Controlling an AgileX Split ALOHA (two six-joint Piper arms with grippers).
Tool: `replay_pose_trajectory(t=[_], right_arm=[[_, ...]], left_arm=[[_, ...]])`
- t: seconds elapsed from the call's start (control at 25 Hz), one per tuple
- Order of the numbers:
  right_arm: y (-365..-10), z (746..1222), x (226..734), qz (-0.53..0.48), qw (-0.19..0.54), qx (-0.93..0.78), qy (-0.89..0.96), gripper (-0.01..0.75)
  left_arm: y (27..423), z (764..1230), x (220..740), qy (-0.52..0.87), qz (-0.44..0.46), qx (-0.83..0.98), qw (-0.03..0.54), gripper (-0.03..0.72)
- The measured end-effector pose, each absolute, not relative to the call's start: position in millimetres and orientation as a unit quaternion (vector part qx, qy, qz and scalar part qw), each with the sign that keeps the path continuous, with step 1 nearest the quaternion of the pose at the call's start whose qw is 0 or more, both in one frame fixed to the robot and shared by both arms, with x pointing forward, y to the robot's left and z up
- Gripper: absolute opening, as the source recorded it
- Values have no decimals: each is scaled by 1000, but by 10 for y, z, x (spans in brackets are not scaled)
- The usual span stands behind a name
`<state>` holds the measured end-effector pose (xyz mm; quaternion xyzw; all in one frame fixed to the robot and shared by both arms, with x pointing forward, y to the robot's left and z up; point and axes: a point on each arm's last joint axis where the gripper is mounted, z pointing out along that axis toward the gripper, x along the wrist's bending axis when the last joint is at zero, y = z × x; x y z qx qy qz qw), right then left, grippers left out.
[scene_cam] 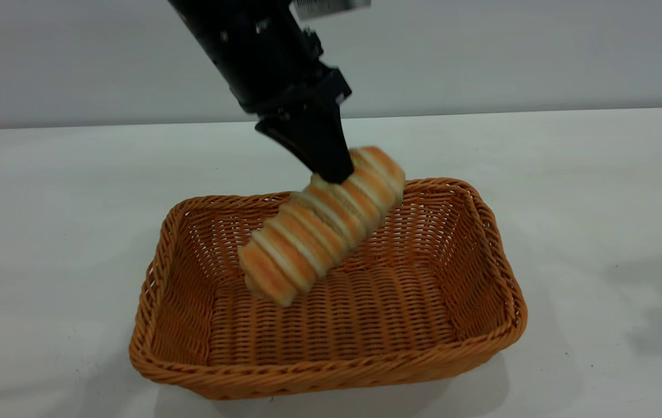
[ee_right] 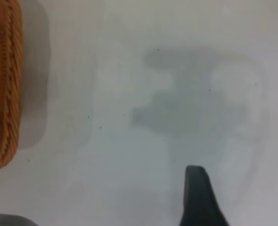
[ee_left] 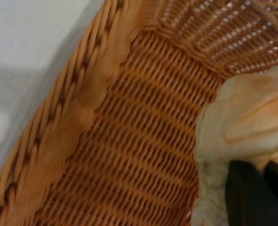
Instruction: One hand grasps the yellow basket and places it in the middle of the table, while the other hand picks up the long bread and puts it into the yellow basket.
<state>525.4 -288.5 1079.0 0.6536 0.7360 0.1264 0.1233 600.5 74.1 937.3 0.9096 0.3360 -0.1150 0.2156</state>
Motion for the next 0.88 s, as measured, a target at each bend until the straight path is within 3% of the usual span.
replay_pose_trajectory(t=[0.08,0.24,0.4,0.56,0.76,0.88], right_arm=[[-2885,10790,5254,126,123,654,736,498],[-2885,10790,5254,126,123,654,736,498],[-2885,10790,5254,126,123,652,737,498],[-2889,10880,5170,129,128,651,737,498],[-2900,11163,4879,147,150,647,733,498],[-2908,11269,4609,163,166,643,729,498]], left_arm=[[742,9334,6007,336,-117,911,211,138],[746,9349,6007,337,-115,911,210,393],[832,9578,6052,336,-63,922,183,580],[1041,10100,6108,377,37,917,123,602],[1488,10879,5890,451,163,877,32,521],[1713,11262,5703,490,225,841,41,474]])
